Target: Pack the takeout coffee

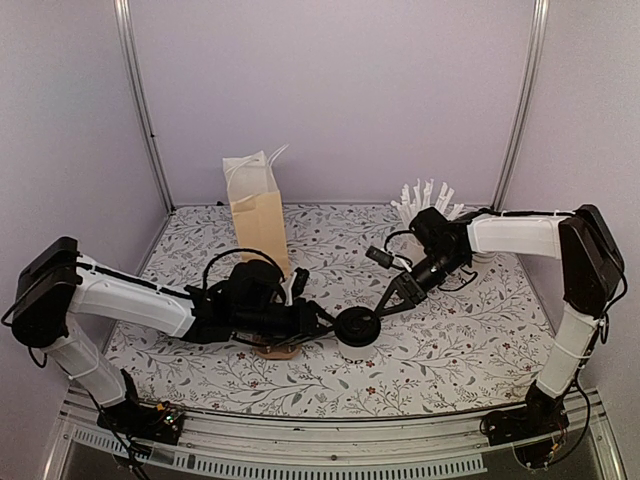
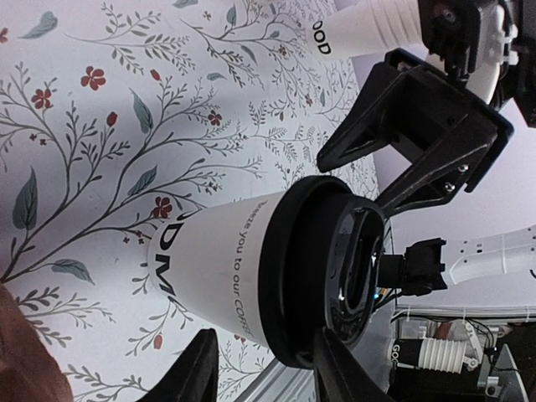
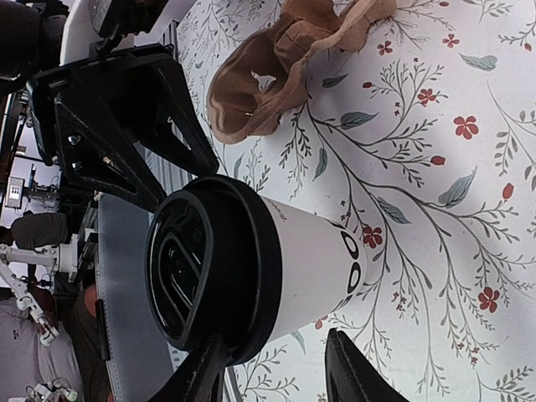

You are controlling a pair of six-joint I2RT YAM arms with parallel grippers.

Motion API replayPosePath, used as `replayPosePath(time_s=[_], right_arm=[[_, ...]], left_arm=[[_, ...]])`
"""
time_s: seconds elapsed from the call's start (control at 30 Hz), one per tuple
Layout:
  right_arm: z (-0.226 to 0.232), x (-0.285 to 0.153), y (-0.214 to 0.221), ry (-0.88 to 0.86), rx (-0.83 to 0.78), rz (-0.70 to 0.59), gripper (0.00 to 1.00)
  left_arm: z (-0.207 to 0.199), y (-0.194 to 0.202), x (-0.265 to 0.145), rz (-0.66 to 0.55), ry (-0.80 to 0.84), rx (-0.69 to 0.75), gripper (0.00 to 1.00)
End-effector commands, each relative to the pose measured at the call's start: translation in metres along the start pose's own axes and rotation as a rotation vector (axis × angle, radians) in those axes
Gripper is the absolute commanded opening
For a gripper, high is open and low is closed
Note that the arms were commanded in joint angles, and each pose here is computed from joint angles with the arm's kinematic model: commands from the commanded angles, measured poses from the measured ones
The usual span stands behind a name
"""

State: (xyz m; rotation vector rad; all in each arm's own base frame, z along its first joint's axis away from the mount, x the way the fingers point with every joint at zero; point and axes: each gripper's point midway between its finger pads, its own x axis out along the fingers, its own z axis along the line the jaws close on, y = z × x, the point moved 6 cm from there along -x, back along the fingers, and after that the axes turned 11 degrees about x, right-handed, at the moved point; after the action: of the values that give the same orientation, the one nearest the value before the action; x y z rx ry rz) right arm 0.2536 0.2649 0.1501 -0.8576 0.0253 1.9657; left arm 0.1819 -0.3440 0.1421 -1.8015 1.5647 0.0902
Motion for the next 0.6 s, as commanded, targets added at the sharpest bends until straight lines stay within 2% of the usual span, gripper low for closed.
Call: replayPosePath(time_s=[0.0, 0.4, 0.57], right_arm=[[-0.003, 0.002, 0.001, -0.026, 0.011, 0.011, 0.43], [-0.024, 0.016, 0.014, 0.007, 0.075, 0.047, 0.42], [-0.058, 0.025, 0.026, 0.183, 0.171, 0.093, 0.35]], left_arm=[[-0.002, 0.006, 0.005, 0.020, 0.021, 0.006, 0.41], [0.037, 0.035, 0.016, 0.128, -0.107, -0.055, 0.39], [0.053, 0.047, 0.022, 0.191, -0.135, -0.098, 0.38]])
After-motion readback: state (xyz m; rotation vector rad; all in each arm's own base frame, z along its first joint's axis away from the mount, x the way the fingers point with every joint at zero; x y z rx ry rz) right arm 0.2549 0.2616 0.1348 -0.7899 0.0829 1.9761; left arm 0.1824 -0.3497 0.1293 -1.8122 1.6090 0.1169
